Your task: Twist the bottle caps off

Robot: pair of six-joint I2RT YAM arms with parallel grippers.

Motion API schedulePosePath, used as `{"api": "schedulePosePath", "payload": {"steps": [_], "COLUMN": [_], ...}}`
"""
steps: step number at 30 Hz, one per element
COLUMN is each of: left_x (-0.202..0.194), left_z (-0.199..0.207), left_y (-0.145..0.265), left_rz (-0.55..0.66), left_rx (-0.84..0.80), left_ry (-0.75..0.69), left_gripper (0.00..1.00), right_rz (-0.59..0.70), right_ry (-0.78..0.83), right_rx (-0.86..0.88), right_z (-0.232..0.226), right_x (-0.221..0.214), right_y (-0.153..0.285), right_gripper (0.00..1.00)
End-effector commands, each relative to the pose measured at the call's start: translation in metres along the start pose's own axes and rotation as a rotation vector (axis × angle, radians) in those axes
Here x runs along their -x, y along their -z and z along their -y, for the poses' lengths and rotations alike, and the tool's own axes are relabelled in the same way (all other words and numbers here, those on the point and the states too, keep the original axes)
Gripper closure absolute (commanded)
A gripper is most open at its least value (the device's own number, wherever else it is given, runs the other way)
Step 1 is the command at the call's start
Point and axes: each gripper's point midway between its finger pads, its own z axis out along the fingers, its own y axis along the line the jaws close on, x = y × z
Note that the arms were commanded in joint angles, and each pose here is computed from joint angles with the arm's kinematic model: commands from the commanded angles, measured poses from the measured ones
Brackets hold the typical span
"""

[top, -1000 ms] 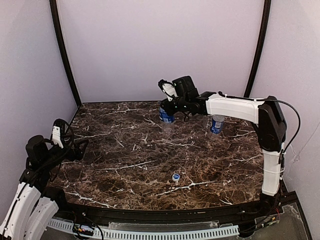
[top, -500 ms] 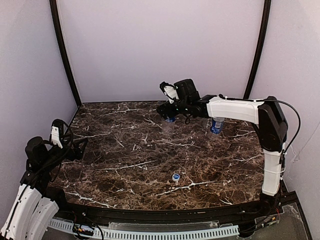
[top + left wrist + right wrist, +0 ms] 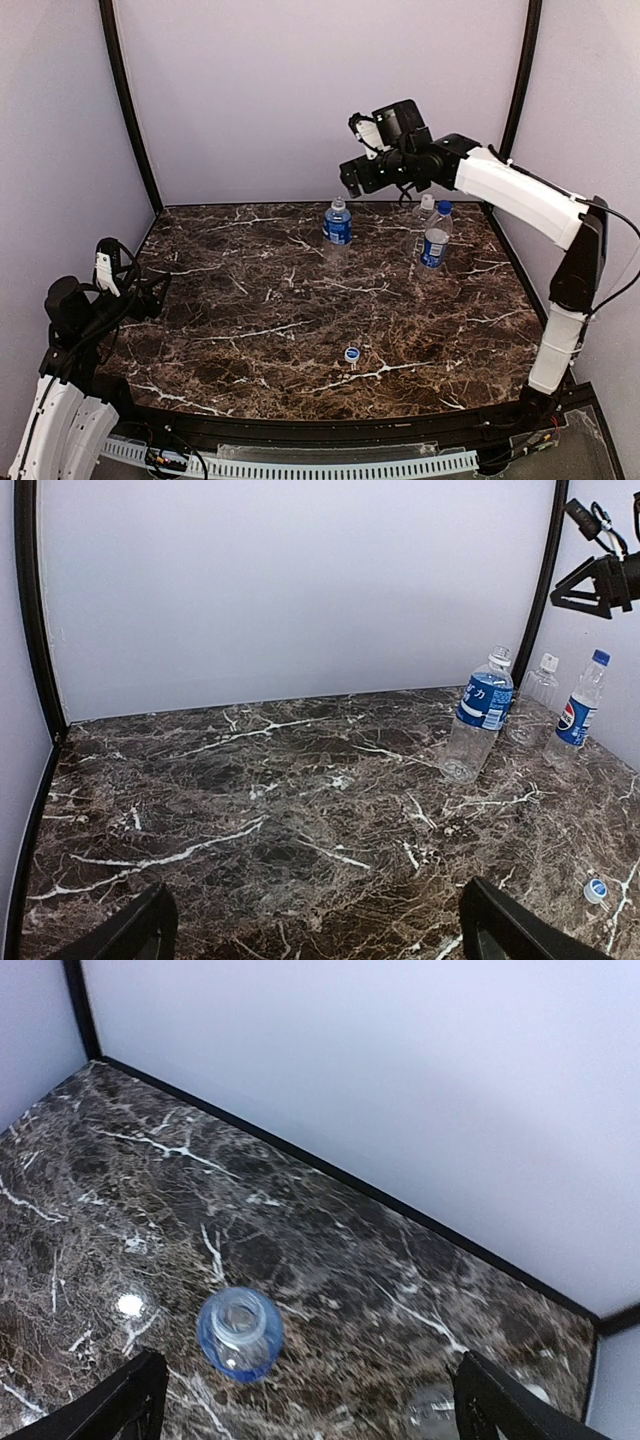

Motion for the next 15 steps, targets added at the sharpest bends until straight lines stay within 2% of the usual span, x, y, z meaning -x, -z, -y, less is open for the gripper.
{"api": "schedulePosePath", "payload": {"steps": [1, 4, 7, 13, 15], "left_x": [0.000, 0.002, 0.004, 0.002, 0.000], "left_z": [0.002, 0.003, 0.004, 0.007, 0.008], "left_y": [0.001, 0.002, 0.004, 0.004, 0.003], "left_rz": [0.023, 0.033, 0.040, 0.034, 0.025], "left_rx": [-0.011, -0.014, -0.016, -0.035, -0.044], "left_ry": [-0.005, -0.010, -0.013, -0.023, -0.022], "left_gripper": [0.01, 0.00, 0.00, 0.00, 0.00], "right_rz": [-0.198, -0.340, -0.428, -0.448, -0.441], "right_ry": [-0.127, -0.195, -0.261, -0.335, -0.339], "right_rx": [-0.280, -0.354, -0.386, -0.271, -0.268], "right_z": [0.079, 0.110, 0.130, 0.130, 0.132], "right_x": [-0.039, -0.086, -0.117, -0.130, -0.130], "right_y": [0.074, 0.093, 0.102, 0.089, 0.084], "right_gripper": [0.01, 0.03, 0.03, 0.13, 0.22]}}
